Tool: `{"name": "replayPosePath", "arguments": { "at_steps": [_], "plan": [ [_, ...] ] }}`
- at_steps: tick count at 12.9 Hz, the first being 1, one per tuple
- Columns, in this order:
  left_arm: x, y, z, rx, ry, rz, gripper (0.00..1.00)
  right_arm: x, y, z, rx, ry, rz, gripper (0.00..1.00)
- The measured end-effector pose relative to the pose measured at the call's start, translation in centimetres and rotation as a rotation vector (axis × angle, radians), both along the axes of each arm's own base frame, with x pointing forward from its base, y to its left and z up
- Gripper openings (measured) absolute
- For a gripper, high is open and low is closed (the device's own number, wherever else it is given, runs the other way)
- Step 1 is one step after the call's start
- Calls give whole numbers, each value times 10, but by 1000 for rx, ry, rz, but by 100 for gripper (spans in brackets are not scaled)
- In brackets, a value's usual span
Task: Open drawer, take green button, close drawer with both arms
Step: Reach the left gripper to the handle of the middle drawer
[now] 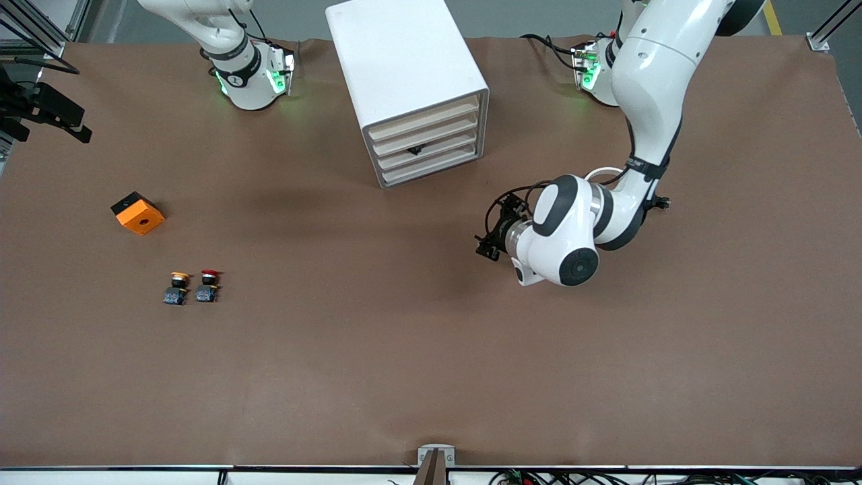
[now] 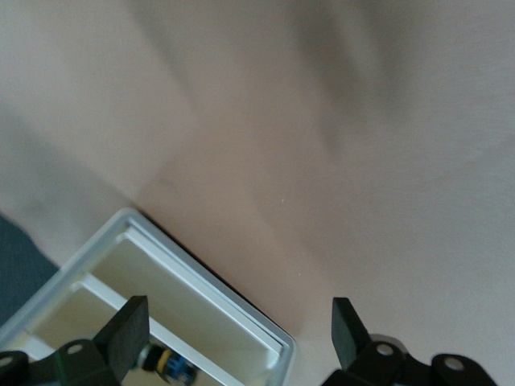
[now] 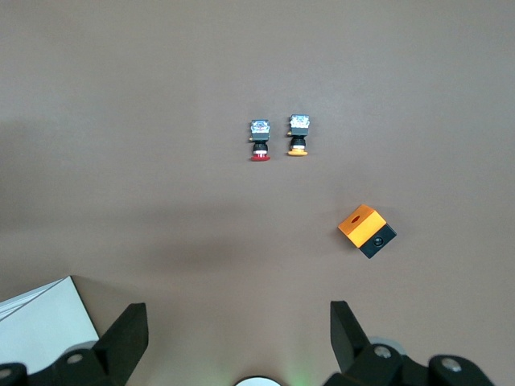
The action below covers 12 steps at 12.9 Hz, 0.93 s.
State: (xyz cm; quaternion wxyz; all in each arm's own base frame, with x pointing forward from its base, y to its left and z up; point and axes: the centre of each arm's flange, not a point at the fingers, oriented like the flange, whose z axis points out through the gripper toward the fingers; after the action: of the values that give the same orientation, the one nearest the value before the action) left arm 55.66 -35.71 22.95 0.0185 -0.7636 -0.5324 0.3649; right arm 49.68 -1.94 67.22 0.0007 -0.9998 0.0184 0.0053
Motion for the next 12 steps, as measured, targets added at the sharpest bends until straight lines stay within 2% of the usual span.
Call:
{"name": "replayPosePath", "arguments": {
  "at_steps": [3,5,9,12],
  "plan": [
    [-9,-14,-23,-29,129,128,100,0,0,0,0,0,0,100],
    [-16,-25,-34,-8,234,239,100,0,0,0,0,-3,0,100],
    [-41,-50,-57,169,394,371,100,0,0,0,-1,-4,0,100],
    [-65,-58,-72,212,530,336,100,0,0,0,-1,-5,0,100]
  ]
}}
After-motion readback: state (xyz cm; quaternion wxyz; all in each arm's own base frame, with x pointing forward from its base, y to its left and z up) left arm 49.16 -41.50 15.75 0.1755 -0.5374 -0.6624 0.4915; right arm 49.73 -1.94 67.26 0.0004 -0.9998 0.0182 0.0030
